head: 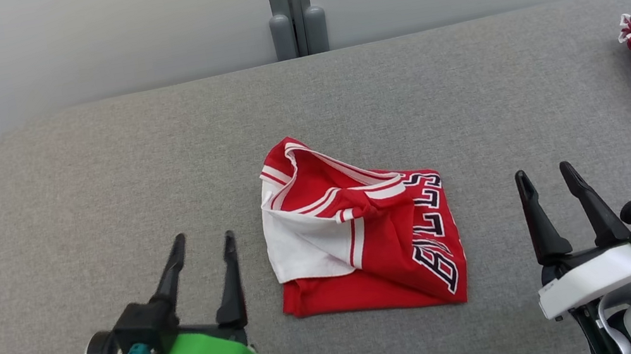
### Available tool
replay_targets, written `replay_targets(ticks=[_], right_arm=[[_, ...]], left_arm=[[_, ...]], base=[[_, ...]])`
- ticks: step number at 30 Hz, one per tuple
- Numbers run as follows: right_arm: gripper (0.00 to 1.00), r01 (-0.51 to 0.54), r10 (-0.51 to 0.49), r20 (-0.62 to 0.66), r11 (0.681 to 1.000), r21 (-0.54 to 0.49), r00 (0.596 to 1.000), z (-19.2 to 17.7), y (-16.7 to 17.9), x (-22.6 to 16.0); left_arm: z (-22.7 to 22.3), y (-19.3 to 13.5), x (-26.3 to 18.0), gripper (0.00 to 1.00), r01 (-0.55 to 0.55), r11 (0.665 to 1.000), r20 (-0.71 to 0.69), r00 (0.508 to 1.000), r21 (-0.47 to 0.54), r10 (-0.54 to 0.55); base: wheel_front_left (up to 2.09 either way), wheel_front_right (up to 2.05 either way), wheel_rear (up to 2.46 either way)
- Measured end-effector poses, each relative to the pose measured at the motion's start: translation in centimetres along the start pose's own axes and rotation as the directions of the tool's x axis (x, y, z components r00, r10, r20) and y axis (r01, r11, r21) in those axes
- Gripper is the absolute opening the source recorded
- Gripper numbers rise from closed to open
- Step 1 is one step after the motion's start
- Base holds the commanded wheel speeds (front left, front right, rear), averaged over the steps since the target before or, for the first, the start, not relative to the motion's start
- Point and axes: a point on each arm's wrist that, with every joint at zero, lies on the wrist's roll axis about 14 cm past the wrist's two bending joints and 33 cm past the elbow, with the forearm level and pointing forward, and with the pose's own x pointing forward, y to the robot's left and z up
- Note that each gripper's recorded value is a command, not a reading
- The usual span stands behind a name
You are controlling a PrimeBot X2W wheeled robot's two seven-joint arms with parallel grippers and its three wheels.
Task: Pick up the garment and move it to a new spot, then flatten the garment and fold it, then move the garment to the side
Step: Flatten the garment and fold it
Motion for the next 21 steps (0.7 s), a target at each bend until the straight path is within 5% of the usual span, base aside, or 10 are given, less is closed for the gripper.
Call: replay_targets(ticks=[10, 21], right_arm=[[1.00, 0.019, -0.019, -0.002, 1.000, -0.009, 1.000, 0.0, -0.5, -0.4], [1.00, 0.136, -0.135, 0.007, 0.991, -0.016, 0.991, 0.3, -3.9, -1.9]], left_arm=[[-0.3, -10.3, 3.7, 1.00, 0.344, 0.938, -0.034, 0.939, 0.048, -0.343], [-6.7, -12.8, 4.5, 1.00, 0.452, 0.891, -0.258, 0.867, 0.042, -0.427]], base=[[0.00, 0.00, 0.00], [0.00, 0.00, 0.00]])
